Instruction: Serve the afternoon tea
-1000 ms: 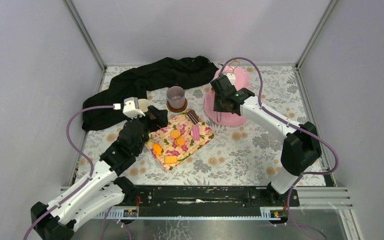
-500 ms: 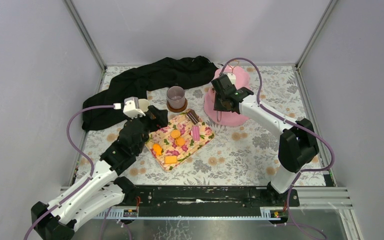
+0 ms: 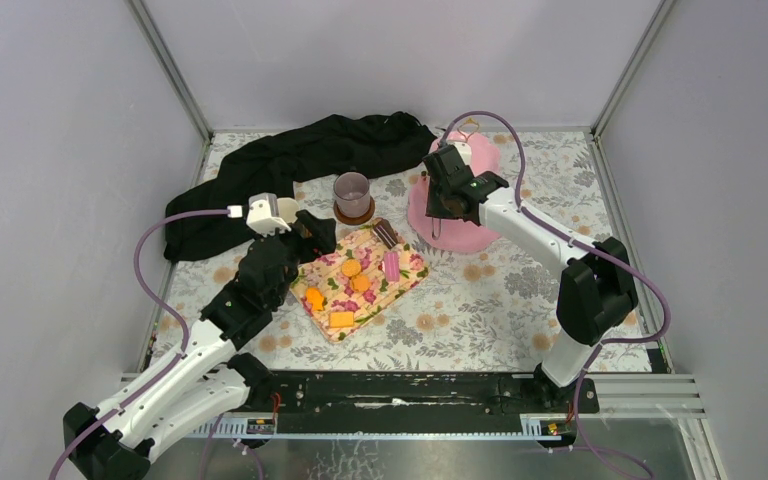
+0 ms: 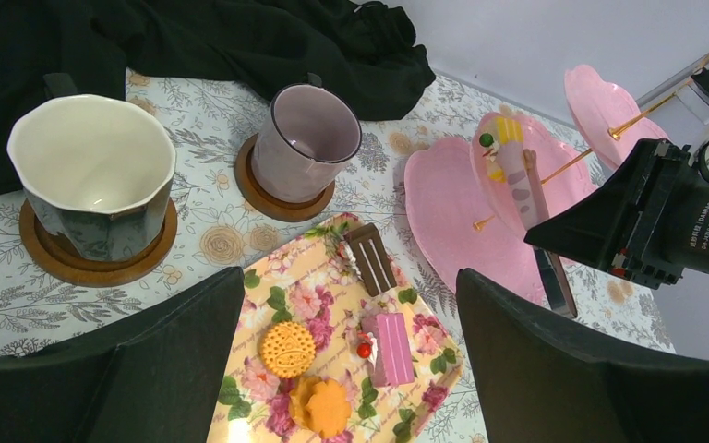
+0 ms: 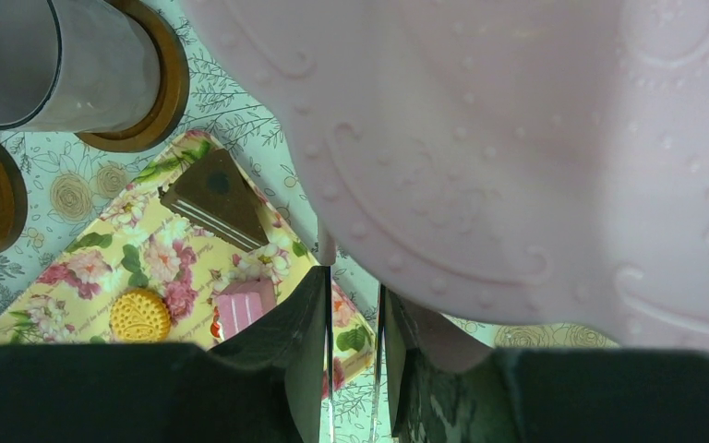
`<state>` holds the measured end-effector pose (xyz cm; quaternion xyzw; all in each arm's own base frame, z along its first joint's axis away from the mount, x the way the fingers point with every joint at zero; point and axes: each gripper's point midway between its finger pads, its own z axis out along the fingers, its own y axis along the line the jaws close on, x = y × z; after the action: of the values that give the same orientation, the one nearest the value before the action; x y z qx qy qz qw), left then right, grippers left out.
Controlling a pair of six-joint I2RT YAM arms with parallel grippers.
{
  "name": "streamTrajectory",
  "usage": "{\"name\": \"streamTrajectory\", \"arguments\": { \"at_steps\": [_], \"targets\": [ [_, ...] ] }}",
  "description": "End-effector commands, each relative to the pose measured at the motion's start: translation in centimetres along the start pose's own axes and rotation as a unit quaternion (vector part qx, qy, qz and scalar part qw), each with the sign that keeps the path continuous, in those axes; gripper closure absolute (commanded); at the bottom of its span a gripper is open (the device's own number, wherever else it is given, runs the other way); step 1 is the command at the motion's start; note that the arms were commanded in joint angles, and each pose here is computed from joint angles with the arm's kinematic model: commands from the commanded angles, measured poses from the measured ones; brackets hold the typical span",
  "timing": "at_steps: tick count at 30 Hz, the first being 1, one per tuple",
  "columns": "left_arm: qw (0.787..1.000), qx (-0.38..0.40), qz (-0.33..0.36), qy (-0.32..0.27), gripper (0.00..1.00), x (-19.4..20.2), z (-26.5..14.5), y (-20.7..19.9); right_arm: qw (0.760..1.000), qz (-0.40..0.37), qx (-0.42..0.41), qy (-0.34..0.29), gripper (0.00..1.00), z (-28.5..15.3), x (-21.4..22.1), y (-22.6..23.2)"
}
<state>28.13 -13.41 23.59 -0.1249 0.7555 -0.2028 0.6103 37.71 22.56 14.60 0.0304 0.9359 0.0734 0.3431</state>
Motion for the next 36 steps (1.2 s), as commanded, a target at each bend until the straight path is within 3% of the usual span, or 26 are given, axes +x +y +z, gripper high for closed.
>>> {"name": "streamTrajectory", "arguments": {
  "at_steps": [1,30,36],
  "targets": [
    [0.999,0.012,-0.02,-0.024,0.08,-1.2,0.2,-0.6,0.999,0.007,-0.03,-0.043,0.88,-2.1,-2.9,1.0],
    [1.0,0.008,-0.019,-0.023,0.08,-1.1,0.3,-0.4,0.999,0.01,0.008,-0.037,0.87,-1.1,-1.6,-0.8],
    [0.999,0.009,-0.02,-0.025,0.08,-1.3,0.3,-0.4,0.999,0.014,0.013,-0.038,0.76,-1.2,-1.7,-1.0]
  ]
}}
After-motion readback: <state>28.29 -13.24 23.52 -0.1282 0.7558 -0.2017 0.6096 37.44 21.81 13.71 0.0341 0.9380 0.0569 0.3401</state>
